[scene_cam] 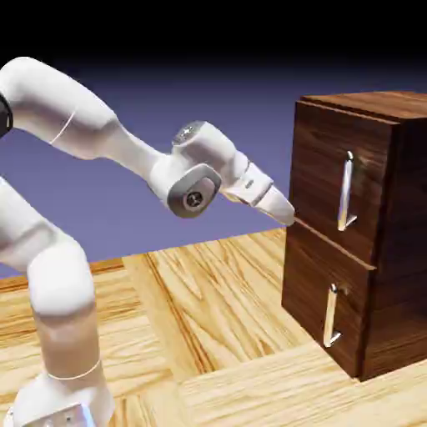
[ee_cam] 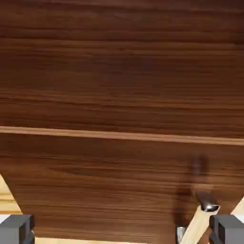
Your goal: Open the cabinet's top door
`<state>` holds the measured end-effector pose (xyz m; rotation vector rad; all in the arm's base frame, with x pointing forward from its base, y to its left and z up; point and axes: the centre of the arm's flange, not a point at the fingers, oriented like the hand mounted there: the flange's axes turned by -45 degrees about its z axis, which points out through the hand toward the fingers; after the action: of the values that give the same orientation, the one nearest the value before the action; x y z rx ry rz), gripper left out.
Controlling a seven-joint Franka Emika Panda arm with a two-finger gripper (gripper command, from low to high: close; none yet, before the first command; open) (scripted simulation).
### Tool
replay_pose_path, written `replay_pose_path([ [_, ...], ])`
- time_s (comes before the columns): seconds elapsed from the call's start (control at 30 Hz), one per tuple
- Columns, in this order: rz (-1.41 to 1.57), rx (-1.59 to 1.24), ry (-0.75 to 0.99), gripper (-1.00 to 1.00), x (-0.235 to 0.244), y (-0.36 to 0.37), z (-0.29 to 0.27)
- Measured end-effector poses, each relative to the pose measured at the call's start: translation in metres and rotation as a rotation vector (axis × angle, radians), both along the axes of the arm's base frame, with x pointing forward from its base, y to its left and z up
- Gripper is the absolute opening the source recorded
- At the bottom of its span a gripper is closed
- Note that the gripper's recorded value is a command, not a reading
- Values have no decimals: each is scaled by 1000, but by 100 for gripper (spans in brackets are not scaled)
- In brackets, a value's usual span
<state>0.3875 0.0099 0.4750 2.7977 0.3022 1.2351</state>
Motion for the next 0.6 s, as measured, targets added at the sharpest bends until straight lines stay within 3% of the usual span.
replay_pose_path([
  [0.6, 591, -769, -240, 100, -28, 3, 82],
])
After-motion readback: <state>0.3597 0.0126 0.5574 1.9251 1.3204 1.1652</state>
